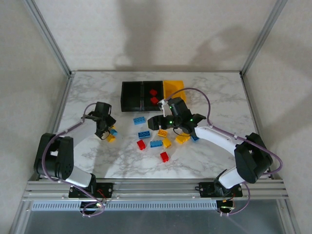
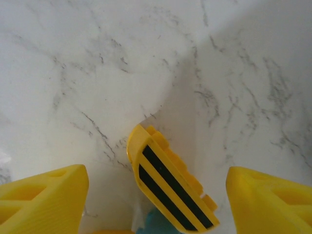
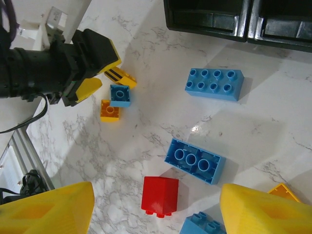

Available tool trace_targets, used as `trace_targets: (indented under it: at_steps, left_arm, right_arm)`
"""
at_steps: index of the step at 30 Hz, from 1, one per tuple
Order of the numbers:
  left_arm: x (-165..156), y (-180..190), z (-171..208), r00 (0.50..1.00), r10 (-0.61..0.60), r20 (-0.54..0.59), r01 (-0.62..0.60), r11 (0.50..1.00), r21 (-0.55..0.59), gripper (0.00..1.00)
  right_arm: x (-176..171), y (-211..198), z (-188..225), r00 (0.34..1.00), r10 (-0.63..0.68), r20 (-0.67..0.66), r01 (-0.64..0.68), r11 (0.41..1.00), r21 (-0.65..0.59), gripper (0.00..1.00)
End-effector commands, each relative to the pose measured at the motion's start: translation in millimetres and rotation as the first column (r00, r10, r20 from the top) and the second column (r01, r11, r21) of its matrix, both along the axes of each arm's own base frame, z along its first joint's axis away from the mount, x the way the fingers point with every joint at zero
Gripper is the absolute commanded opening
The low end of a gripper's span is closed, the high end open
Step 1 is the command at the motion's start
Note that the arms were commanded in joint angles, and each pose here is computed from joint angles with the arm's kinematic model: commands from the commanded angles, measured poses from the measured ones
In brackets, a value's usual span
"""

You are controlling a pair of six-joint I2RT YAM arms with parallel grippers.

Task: Sort the legos into containers by color
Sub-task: Pick up the lego from the middle-left of the table.

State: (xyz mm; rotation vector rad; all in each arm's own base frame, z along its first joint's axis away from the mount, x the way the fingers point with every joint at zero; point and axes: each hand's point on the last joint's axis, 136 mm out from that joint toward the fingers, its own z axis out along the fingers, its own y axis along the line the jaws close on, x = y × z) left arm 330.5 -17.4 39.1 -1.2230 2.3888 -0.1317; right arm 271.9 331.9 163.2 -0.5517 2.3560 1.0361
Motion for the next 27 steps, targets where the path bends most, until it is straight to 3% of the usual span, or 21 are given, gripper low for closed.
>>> trace_targets:
  at_steps: [1,11,19,27]
  left_arm:
    - [16.3,4.7,5.8,0.999,0.009,0.032,-0.010,1.000,0.007,0.70]
    - [25.4,7.3,-3.1,1.000,-0.008,0.002,0.008,1.000,0.005,0.40]
    - [22.4,3.9,-9.8,1.000,-0.015,-0.004,0.015,1.000,-0.024,0.47]
    - [23.6,-2.0,-16.0,0.999,-0.037,-0.016,0.036,0.998,-0.048,0.25]
  right_arm:
    - [5.7,3.3,9.2,0.999,0.000,0.035,0.000,1.000,-0.004,0.69]
    - [9.6,3.5,3.7,0.999,-0.010,0.030,0.011,1.000,-0.022,0.68]
    - [12.9,3.0,-0.2,0.999,-0.021,0.026,0.022,0.999,-0.034,0.68]
    - [12.7,-0.8,-2.5,0.999,-0.036,0.023,0.037,0.998,-0.044,0.68]
